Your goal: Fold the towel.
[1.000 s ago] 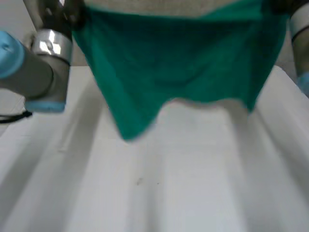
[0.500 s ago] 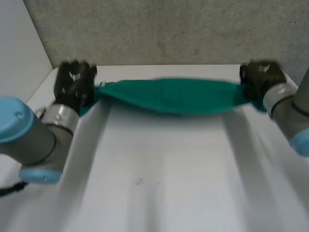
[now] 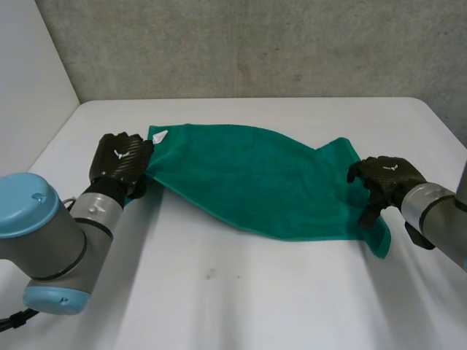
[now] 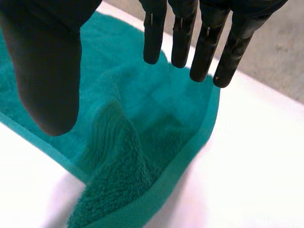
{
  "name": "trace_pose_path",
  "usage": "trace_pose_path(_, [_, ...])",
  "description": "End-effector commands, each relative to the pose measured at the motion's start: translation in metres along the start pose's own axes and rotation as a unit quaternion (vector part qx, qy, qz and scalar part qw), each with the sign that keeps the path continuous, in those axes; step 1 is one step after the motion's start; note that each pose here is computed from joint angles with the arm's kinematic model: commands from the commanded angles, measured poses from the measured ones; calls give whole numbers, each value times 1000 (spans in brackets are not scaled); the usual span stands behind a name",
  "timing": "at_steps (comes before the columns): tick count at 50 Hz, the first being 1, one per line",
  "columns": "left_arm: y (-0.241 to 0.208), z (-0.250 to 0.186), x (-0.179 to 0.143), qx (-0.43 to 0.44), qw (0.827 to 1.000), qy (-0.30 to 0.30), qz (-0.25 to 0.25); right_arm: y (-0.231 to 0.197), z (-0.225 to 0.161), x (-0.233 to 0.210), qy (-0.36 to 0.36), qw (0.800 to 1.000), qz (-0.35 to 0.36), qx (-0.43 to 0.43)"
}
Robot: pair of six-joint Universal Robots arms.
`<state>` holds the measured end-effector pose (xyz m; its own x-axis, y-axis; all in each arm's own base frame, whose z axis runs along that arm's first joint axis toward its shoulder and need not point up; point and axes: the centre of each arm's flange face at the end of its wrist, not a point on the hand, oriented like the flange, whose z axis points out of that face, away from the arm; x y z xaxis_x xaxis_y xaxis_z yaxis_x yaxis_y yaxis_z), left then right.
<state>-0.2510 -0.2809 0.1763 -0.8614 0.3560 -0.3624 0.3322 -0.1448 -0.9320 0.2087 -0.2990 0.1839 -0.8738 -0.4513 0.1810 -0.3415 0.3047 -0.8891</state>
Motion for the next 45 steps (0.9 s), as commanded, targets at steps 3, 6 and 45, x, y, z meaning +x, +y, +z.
trace_pose_path(3, [-8,-2,-8,4,1000,-9,-2,8,-30,-1,12,993,-106,48])
trace_pose_path(6, [-7,-2,-8,2,1000,-8,-2,21,-37,-4,12,990,-137,33])
trace_pose_path(45, [41,4,4,-76,997,17,1,34,18,35,94,985,-122,78])
